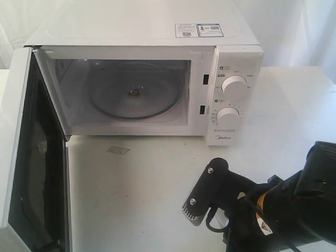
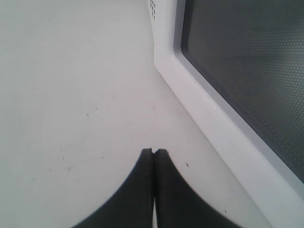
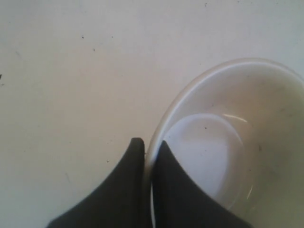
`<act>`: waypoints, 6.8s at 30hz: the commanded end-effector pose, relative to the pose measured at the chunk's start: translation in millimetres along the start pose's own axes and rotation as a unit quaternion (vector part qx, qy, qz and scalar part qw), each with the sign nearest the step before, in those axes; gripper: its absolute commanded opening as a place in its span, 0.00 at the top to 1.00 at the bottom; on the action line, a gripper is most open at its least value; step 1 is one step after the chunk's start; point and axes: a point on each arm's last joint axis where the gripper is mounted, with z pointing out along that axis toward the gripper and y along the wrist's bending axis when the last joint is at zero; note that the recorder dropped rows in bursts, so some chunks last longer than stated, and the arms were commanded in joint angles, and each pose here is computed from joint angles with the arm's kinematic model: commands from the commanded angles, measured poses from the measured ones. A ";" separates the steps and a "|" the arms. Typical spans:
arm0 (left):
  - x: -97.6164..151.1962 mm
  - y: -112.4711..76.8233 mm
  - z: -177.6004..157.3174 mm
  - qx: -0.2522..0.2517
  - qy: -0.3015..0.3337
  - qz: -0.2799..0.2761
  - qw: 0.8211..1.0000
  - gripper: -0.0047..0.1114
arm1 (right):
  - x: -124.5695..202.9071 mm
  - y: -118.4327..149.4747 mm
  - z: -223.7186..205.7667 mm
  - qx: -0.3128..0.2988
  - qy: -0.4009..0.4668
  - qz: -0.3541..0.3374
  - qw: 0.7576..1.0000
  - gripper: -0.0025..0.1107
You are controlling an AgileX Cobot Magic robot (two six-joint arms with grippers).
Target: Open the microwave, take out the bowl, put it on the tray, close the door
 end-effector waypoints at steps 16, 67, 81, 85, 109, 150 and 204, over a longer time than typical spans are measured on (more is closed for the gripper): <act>1.3 -0.2 0.2 0.001 0.001 -0.005 1.000 0.96 | -2.1 0.8 17.6 0.002 0.015 -0.002 1.000 0.65; 1.3 -0.2 0.2 0.001 0.001 -0.005 1.000 0.96 | 42.1 3.6 -156.7 -0.046 -0.364 0.088 0.926 0.83; 1.3 -0.2 0.2 0.001 0.001 -0.005 1.000 0.96 | 48.1 9.7 -119.5 -0.060 -0.394 0.095 0.912 0.94; 0.5 -0.1 0.2 0.001 -0.004 -0.005 1.000 0.96 | 50.5 10.2 -113.1 -0.059 -0.392 0.096 0.913 0.94; -68.7 -9.3 -28.2 0.033 -0.022 -0.124 0.991 0.96 | 51.9 10.6 -106.6 -0.061 -0.404 0.107 0.907 0.94; -109.7 -9.7 10.1 0.025 0.063 -0.129 0.989 0.96 | 50.5 9.7 -108.3 -0.058 -0.415 0.108 0.902 0.94; -171.4 -59.8 97.9 0.352 0.031 0.000 0.936 0.96 | -36.9 57.7 -59.9 -0.127 -0.539 0.105 0.826 0.98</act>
